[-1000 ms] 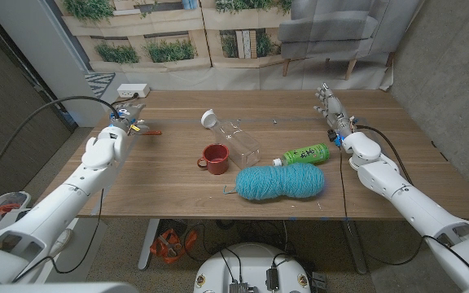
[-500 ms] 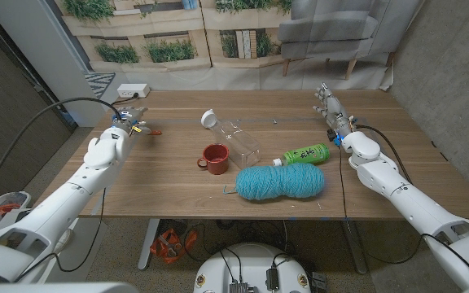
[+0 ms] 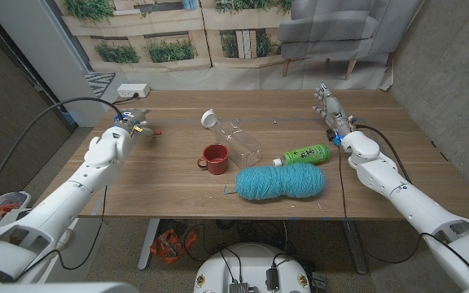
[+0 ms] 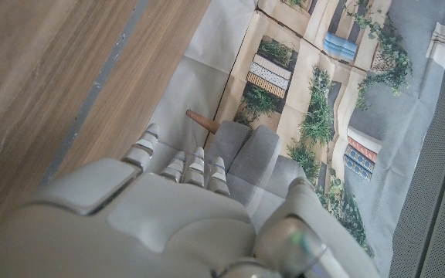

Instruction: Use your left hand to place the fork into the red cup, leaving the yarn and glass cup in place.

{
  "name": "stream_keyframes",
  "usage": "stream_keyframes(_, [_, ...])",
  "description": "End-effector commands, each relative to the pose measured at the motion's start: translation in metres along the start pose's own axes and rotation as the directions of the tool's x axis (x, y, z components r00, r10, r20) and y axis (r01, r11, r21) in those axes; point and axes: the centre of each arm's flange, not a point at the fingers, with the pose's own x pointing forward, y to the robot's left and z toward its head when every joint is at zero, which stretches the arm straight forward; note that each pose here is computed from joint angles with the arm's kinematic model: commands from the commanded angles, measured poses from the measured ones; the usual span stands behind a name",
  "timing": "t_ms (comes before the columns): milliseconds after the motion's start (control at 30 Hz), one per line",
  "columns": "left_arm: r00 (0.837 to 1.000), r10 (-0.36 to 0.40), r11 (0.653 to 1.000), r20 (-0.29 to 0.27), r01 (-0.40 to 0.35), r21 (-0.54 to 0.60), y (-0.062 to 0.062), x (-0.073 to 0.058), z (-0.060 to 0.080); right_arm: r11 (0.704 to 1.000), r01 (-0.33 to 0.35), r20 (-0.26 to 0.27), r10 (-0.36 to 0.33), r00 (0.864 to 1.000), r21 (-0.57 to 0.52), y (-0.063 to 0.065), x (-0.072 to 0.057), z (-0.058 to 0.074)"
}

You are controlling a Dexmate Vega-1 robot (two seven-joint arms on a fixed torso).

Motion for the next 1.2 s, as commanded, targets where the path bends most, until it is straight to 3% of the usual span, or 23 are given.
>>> stream_keyframes(33, [1.000,-0.016,1.000,0.010,0.016,0.006,-0.004,0.003,0.002,1.000,-0.004,-0.005,0.004,1.000,0.002,0.002,0.002,-0.001])
stream_keyframes(667, [0.999,-0.039,0.999,0.011,0.039,0.025,-0.010,0.012,-0.002,1.000,-0.009,-0.008,0.008,1.000,-0.002,0.003,0.004,0.000])
stream_keyframes(1200, [0.998,-0.051,0.999,0.038,0.051,0.011,-0.018,0.015,0.012,1.000,-0.010,-0.005,0.010,1.000,-0.009,0.003,0.006,0.002])
